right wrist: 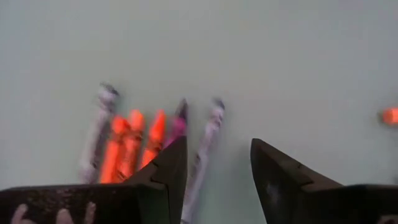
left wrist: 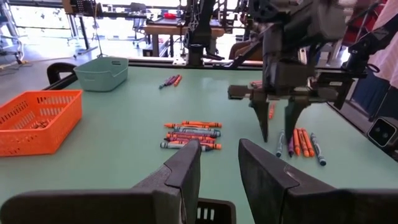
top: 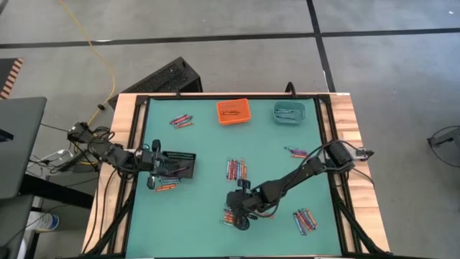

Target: Sort crayons

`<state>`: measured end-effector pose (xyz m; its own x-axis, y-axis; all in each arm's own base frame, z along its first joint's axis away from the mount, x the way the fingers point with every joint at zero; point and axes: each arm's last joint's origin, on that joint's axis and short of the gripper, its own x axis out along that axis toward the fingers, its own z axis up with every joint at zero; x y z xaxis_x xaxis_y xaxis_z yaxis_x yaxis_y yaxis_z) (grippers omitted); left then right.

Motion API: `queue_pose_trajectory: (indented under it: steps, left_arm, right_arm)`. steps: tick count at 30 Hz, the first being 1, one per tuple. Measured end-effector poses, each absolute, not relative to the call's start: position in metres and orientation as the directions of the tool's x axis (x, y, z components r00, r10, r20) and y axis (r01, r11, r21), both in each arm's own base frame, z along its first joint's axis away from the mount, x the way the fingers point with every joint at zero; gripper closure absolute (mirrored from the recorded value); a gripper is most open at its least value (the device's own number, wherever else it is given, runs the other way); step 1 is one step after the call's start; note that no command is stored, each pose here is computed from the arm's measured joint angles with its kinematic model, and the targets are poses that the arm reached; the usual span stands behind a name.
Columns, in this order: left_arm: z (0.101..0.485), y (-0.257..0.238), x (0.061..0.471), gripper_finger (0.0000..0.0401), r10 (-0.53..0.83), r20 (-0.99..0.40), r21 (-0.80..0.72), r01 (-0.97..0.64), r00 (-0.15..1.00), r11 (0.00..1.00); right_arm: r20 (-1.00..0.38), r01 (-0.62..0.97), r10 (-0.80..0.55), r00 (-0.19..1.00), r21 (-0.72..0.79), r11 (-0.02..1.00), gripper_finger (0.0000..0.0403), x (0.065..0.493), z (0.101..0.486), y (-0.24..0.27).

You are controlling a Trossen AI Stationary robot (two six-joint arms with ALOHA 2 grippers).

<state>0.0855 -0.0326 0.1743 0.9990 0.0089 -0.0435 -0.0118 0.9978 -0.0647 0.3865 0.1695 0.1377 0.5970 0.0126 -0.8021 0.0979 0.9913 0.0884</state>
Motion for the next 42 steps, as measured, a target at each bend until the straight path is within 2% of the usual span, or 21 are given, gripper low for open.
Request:
queue_pose_trajectory:
  steps: [12,15,23,27,32,37,42]
  left_arm:
    - [0.174,-0.033,0.086,0.0303,0.009,-0.044,-0.065,-0.012,0.999,0.998]
    - [0.174,-0.033,0.086,0.0303,0.009,-0.044,-0.065,-0.012,0.999,0.998]
    - [0.174,-0.033,0.086,0.0303,0.009,-0.044,-0.064,-0.012,0.999,0.998]
    - [0.174,-0.033,0.086,0.0303,0.009,-0.044,-0.065,-0.011,0.999,0.998]
    - [0.174,-0.033,0.086,0.0303,0.008,-0.044,-0.065,-0.011,0.999,0.998]
    - [0.174,-0.033,0.086,0.0303,0.008,-0.044,-0.065,-0.011,0.999,0.998]
    - [0.174,-0.033,0.086,0.0303,0.008,-0.044,-0.065,-0.011,0.999,0.998]
  right_arm:
    - [-0.835,0.120,-0.012,0.550,0.065,0.991,0.0246,0.386,0.129,0.163]
    - [-0.862,0.132,-0.040,0.506,0.031,0.991,0.0274,0.383,0.128,0.158]
    - [-0.885,0.086,-0.060,0.462,-0.023,0.996,0.0384,0.379,0.126,0.155]
    - [-0.883,0.043,-0.054,0.466,-0.038,0.998,0.0393,0.379,0.129,0.154]
    - [-0.883,-0.008,-0.044,0.467,-0.054,0.999,0.0395,0.373,0.148,0.147]
    - [-0.831,-0.043,-0.038,0.554,-0.074,0.996,0.0399,0.371,0.192,0.131]
    - [-0.848,-0.050,-0.112,0.517,-0.160,0.986,0.0400,0.356,0.223,0.101]
